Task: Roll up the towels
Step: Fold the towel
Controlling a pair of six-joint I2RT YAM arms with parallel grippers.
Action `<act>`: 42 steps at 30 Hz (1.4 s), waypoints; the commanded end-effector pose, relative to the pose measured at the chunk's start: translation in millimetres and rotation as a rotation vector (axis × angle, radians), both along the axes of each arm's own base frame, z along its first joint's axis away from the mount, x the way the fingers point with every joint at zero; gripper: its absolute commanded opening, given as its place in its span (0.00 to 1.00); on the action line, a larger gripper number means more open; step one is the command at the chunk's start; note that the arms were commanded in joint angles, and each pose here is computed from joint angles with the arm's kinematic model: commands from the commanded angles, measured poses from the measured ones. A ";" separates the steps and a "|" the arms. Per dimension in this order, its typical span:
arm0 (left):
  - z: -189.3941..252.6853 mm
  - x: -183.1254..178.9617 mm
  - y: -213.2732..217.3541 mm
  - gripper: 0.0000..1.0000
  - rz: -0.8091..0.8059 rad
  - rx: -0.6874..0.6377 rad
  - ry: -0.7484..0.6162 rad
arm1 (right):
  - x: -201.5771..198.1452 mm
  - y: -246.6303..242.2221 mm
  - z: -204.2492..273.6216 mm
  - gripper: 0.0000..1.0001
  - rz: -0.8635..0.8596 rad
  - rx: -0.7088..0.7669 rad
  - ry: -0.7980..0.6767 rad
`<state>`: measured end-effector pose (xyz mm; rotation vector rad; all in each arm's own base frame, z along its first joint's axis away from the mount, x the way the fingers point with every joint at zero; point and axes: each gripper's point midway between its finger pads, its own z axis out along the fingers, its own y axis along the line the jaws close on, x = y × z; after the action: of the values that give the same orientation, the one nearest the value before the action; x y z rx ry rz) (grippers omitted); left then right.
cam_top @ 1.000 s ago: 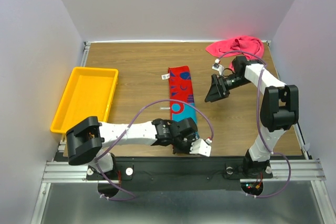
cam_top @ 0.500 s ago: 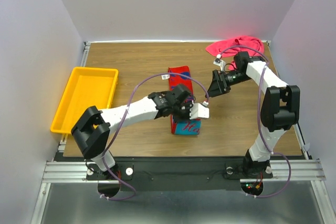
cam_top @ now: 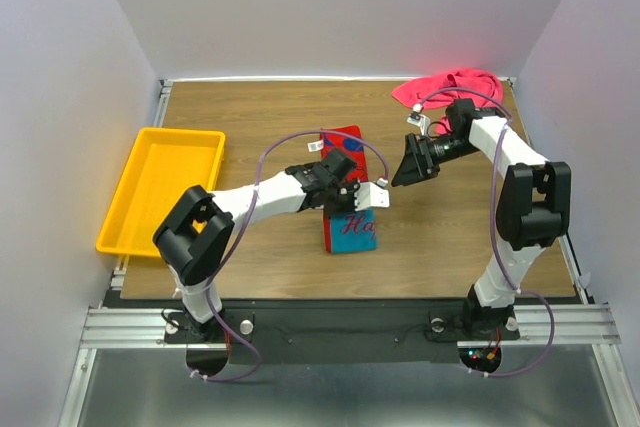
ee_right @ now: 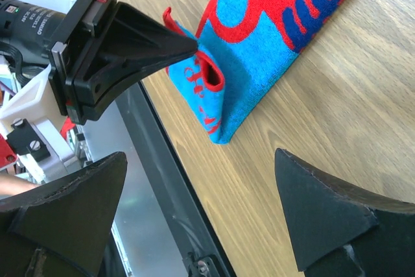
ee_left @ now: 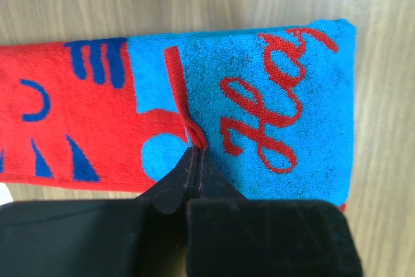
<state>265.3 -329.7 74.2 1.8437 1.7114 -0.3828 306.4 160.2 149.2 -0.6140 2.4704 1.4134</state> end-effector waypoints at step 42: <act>125.9 3.7 37.6 0.58 0.147 -0.290 -0.164 | -19.7 26.2 23.0 0.60 0.052 0.140 -0.015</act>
<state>299.6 -304.7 147.3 1.6055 1.6802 -0.2854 297.4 165.3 150.8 -0.5988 2.4460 1.4879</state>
